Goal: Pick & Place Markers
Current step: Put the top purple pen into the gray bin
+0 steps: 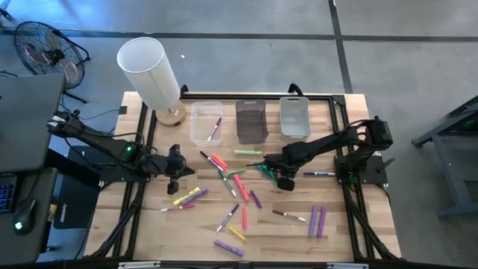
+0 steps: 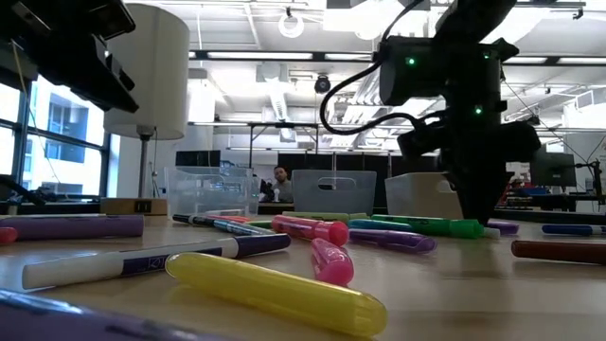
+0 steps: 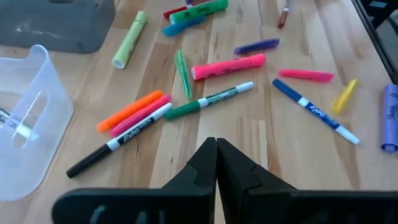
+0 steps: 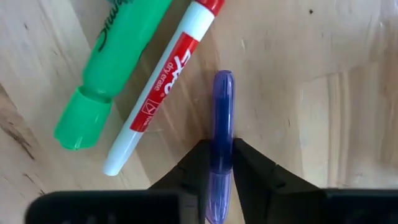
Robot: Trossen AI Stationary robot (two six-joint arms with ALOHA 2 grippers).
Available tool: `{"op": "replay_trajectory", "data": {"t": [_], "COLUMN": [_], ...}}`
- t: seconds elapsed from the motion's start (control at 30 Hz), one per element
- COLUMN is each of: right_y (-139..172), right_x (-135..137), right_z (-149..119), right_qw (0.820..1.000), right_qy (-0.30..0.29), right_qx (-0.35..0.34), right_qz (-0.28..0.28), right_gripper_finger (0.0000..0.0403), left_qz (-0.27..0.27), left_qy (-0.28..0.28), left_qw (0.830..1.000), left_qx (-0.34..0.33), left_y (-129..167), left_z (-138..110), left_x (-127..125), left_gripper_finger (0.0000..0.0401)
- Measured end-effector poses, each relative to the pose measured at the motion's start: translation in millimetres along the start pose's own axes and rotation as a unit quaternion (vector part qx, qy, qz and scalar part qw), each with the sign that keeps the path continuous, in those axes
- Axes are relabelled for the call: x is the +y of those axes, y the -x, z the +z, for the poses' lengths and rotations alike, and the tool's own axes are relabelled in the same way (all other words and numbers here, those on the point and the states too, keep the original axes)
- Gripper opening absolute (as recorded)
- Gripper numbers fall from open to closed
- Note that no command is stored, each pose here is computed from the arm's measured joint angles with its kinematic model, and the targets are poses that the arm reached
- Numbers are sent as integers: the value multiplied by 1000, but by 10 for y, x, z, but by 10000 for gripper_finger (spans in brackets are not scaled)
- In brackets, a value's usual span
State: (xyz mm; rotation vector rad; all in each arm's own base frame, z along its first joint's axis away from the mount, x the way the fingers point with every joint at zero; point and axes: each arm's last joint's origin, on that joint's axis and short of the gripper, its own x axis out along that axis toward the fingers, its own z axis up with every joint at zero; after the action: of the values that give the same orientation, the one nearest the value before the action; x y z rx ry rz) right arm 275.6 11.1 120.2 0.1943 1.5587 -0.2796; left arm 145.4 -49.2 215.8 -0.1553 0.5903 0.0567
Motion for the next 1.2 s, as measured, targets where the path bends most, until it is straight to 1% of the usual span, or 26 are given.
{"op": "replay_trajectory", "data": {"t": [0.1,0.2,0.3,0.47,0.53,0.63,0.67,0.73,0.87,0.93,1.0,1.13,1.2], "right_y": [10,74,225,719,910,1291,1387,1500,1639,1591,1502,1267,1137], "right_x": [0,-12,-53,-172,-243,-397,-466,-608,-928,-1102,-1289,-1670,-1817], "right_z": [-5,-21,-43,-123,-168,-218,-244,-293,-307,-282,-260,-215,-181], "right_qw": [1000,999,997,980,966,924,909,890,869,870,874,876,881], "right_qy": [-17,-33,-62,-122,-149,-193,-208,-237,-278,-295,-317,-373,-381], "right_qx": [-1,-17,-48,-149,-204,-323,-353,-385,-409,-394,-368,-305,-279], "right_qz": [4,13,21,54,57,73,70,58,24,9,-2,-3,2], "right_gripper_finger": [30,30,30,30,30,30,30,30,30,30,30,30,30], "left_qz": [1,11,14,18,38,80,94,116,144,143,145,162,165], "left_qy": [0,0,1,0,-1,26,32,34,32,34,38,48,63], "left_qw": [1000,1000,1000,1000,999,996,995,992,988,988,987,983,980], "left_qx": [0,-5,-6,-5,-7,-15,-18,-21,-33,-45,-57,-76,-91], "left_y": [-1,-1,-1,-26,-49,-85,-96,-130,-198,-215,-222,-202,-174], "left_z": [0,3,4,6,2,-4,-6,-9,-1,31,81,213,299], "left_x": [0,6,7,0,4,19,24,26,14,-3,-22,-56,-76], "left_gripper_finger": [0,0,0,0,1,17,27,55,117,140,154,160,161]}}
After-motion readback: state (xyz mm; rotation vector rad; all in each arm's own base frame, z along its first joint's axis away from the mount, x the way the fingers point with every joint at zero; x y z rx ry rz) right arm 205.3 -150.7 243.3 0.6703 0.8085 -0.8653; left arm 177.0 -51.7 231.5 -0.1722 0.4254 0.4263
